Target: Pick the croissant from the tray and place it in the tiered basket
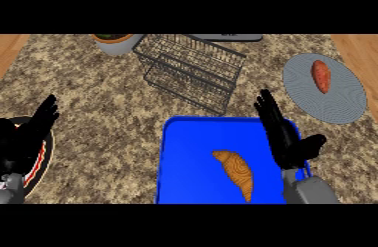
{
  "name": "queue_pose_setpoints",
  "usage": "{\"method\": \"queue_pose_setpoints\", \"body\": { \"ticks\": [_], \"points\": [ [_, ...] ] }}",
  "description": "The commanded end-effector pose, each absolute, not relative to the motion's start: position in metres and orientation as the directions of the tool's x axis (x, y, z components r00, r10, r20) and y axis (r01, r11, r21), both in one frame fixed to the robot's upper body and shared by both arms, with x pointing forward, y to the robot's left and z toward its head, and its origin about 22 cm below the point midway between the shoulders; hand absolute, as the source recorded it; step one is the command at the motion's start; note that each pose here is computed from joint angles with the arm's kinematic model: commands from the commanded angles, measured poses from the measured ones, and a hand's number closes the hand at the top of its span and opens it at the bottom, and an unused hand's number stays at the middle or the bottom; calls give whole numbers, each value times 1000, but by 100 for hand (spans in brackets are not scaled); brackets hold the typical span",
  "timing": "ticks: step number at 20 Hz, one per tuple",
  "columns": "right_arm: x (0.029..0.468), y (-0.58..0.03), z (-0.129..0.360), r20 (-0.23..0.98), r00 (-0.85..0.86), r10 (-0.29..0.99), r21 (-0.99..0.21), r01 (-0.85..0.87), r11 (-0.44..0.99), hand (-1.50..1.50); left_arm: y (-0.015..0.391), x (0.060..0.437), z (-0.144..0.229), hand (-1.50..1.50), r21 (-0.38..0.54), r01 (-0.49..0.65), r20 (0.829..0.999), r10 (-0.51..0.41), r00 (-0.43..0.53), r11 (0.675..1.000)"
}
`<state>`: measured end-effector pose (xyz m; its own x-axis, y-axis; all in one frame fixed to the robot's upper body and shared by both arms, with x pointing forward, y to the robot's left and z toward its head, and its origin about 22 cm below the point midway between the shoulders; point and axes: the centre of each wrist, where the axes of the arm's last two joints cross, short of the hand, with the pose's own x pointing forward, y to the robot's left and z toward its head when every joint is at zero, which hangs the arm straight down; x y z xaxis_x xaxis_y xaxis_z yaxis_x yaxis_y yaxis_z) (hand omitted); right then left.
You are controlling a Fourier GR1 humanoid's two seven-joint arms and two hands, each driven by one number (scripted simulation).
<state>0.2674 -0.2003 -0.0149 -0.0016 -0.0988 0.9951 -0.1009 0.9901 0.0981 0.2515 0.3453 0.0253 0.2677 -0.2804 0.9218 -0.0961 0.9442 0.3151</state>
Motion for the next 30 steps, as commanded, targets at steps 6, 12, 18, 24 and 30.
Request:
{"method": "queue_pose_setpoints", "body": {
  "ticks": [6,12,18,24,30],
  "points": [
    [299,-236,105,748,-599,286,-432,-112,895,150,299,224,-26,0,261,-147,936,-212,282,954],
    [250,-270,48,883,-382,271,-110,393,913,-150,255,202,-52,0,174,-157,953,-126,277,972],
    [189,-263,79,872,-350,343,-295,183,938,-150,246,207,-49,0,203,-138,950,-161,267,969],
    [170,-273,95,744,-142,653,-663,-43,747,-150,256,210,-51,0,209,-136,943,-162,291,968],
    [149,-256,125,486,-74,871,-874,-54,483,-150,256,214,-48,0,199,-142,947,-153,281,970]
  ]
}}
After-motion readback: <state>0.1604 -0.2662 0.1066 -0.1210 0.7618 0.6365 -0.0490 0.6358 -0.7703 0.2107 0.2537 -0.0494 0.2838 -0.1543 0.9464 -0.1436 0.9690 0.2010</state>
